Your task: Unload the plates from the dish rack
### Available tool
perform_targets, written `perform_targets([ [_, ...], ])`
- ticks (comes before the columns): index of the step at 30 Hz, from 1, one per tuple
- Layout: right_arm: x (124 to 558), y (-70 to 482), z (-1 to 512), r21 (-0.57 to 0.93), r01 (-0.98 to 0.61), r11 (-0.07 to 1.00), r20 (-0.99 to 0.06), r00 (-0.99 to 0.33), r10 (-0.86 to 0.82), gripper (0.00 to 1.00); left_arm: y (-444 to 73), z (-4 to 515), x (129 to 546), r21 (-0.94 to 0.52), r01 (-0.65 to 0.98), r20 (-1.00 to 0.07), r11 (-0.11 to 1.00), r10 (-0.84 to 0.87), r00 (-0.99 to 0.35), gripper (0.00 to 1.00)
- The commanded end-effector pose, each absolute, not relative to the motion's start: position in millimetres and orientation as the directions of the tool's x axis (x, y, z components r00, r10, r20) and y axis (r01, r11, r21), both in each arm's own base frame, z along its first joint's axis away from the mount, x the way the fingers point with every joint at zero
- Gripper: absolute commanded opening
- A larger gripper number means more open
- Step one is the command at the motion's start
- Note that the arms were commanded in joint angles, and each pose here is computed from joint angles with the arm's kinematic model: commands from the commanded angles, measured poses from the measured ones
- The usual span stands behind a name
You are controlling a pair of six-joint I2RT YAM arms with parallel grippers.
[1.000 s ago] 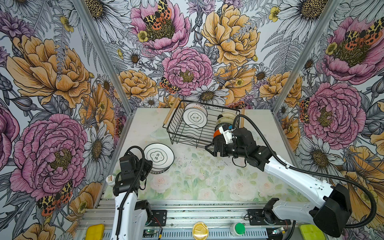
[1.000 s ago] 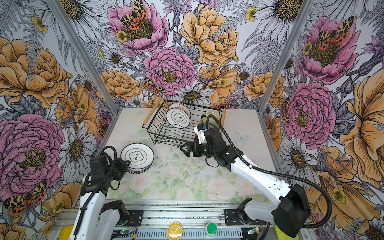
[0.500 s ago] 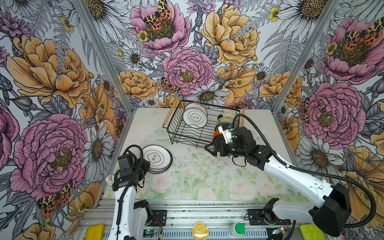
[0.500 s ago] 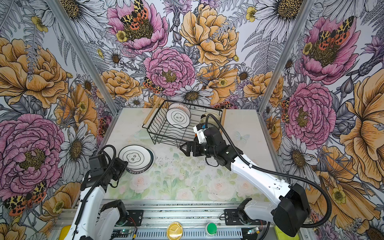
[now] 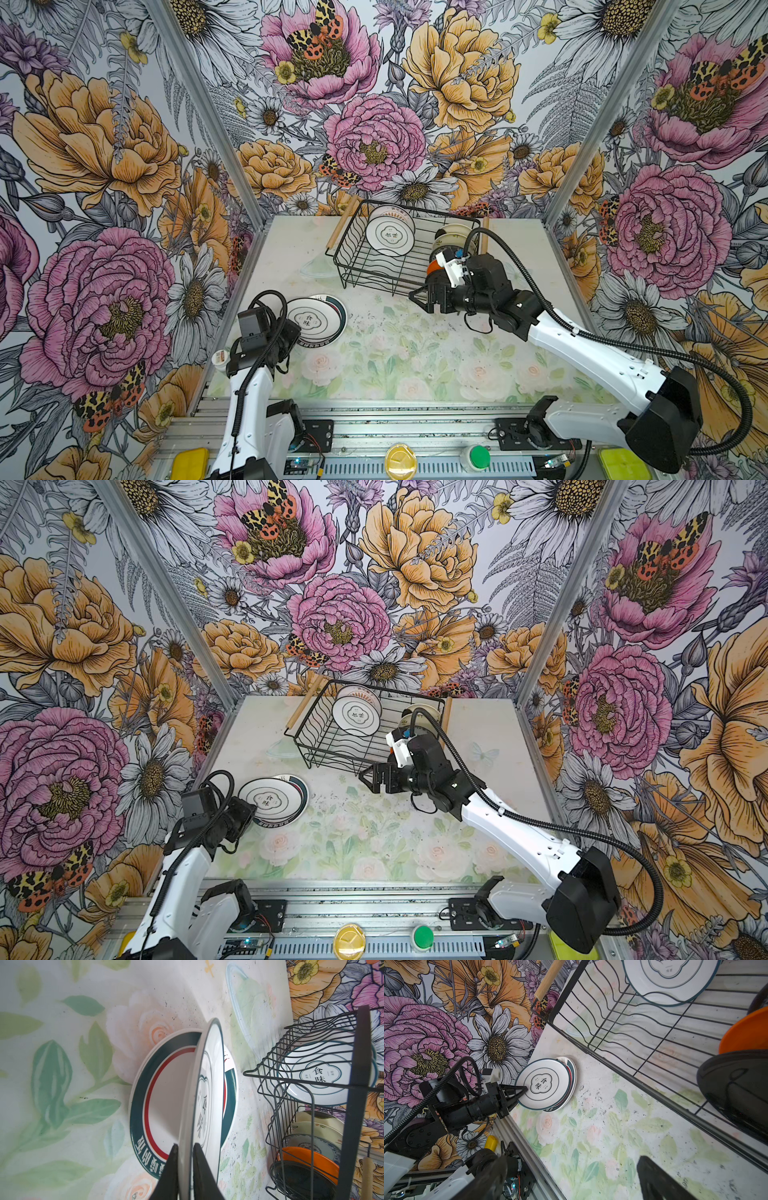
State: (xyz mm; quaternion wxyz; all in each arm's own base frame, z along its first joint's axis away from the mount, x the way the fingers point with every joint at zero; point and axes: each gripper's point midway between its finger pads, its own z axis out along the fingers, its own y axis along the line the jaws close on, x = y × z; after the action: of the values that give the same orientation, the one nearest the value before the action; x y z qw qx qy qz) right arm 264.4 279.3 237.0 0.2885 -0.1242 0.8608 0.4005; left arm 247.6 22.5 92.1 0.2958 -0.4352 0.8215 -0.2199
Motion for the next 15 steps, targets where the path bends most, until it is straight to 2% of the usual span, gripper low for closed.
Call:
perform_targets([
  [1, 266.6, 280.5, 247.7, 0.614, -0.471, 0.634, -0.618, -0.786, 0.015, 0.99, 26.2, 88.3, 251.1, -0.608, -0.584, -0.316, 0.538, -0.839, -0.444, 0.21],
  [3, 266.1, 281.0, 247.8, 0.612, -0.477, 0.631, -0.621, -0.784, 0.010, 0.99, 25.7, 83.7, 249.8, -0.603, -0.596, -0.301, 0.530, -0.843, -0.445, 0.22],
  [5, 265.0, 281.9, 247.4, 0.613, -0.482, 0.626, -0.620, -0.785, 0.003, 0.99, 26.8, 81.0, 247.9, -0.597, -0.606, -0.299, 0.526, -0.847, -0.440, 0.35],
  [10, 264.9, 282.3, 246.8, 0.611, -0.486, 0.625, -0.621, -0.783, -0.002, 0.99, 30.0, 78.4, 242.7, -0.570, -0.632, -0.302, 0.524, -0.850, -0.432, 0.52],
  [15, 265.4, 282.0, 245.4, 0.610, -0.486, 0.627, -0.621, -0.784, -0.003, 0.99, 29.5, 72.9, 241.8, -0.550, -0.652, -0.286, 0.523, -0.851, -0.441, 0.59],
])
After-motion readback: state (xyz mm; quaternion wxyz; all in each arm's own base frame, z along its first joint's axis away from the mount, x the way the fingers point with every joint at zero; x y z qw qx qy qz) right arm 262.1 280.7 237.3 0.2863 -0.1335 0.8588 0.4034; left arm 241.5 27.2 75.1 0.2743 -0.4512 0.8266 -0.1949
